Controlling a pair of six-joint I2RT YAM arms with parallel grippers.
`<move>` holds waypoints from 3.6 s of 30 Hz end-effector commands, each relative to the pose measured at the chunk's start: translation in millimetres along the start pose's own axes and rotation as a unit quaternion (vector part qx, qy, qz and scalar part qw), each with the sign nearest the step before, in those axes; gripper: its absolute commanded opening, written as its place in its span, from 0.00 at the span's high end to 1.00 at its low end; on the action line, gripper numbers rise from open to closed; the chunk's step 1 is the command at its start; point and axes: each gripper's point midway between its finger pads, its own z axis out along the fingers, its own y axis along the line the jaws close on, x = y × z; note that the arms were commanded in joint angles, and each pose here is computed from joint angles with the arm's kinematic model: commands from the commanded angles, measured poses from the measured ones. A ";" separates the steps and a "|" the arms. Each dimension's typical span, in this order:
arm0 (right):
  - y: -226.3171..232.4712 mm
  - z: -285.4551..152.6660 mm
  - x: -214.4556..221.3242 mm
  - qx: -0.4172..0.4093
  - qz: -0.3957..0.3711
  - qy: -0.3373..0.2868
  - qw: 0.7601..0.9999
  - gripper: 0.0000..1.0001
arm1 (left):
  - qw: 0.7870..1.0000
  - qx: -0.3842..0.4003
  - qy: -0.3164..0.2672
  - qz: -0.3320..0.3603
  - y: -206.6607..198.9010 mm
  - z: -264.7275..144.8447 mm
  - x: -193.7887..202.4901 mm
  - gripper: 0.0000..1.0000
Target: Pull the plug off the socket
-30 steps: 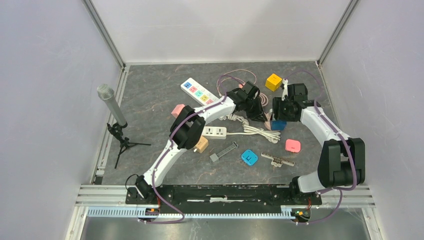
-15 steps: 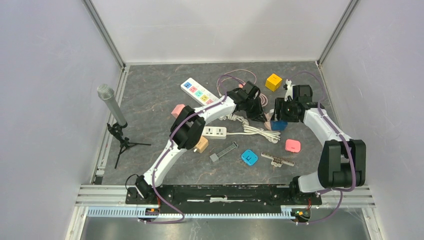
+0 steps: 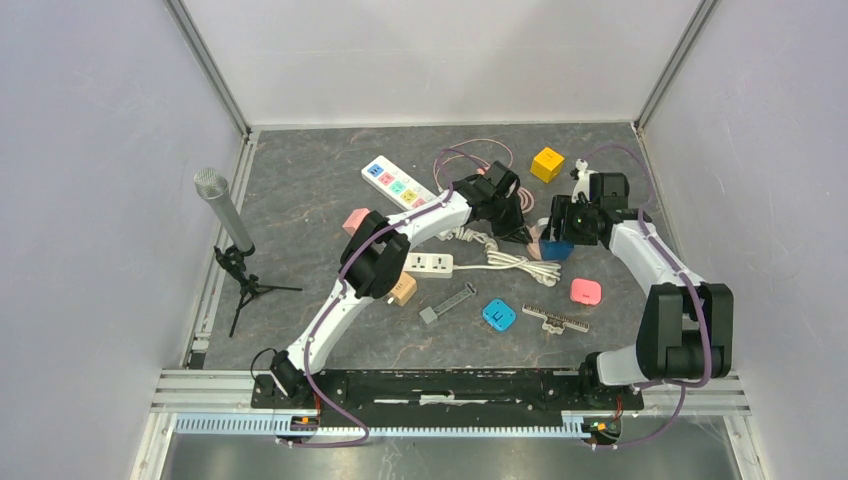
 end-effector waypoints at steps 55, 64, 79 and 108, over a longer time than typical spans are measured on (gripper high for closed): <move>82.3 -24.2 -54.3 -0.134 -0.009 -0.076 0.988 1.00 | 0.994 -0.093 0.059 -0.008 72.4 44.9 49.7 0.66; 79.0 -45.9 -82.8 -0.121 -0.018 -0.096 0.988 1.00 | 0.990 -0.121 0.069 -0.002 85.0 41.5 55.3 0.72; -9.8 -80.3 -99.7 0.067 0.030 -0.150 0.986 1.00 | 0.998 -0.035 0.041 -0.026 42.8 28.0 32.3 0.57; -123.8 -12.4 -10.9 0.191 0.200 -0.072 0.958 0.36 | 0.995 0.044 0.067 0.065 14.1 -0.1 36.9 0.17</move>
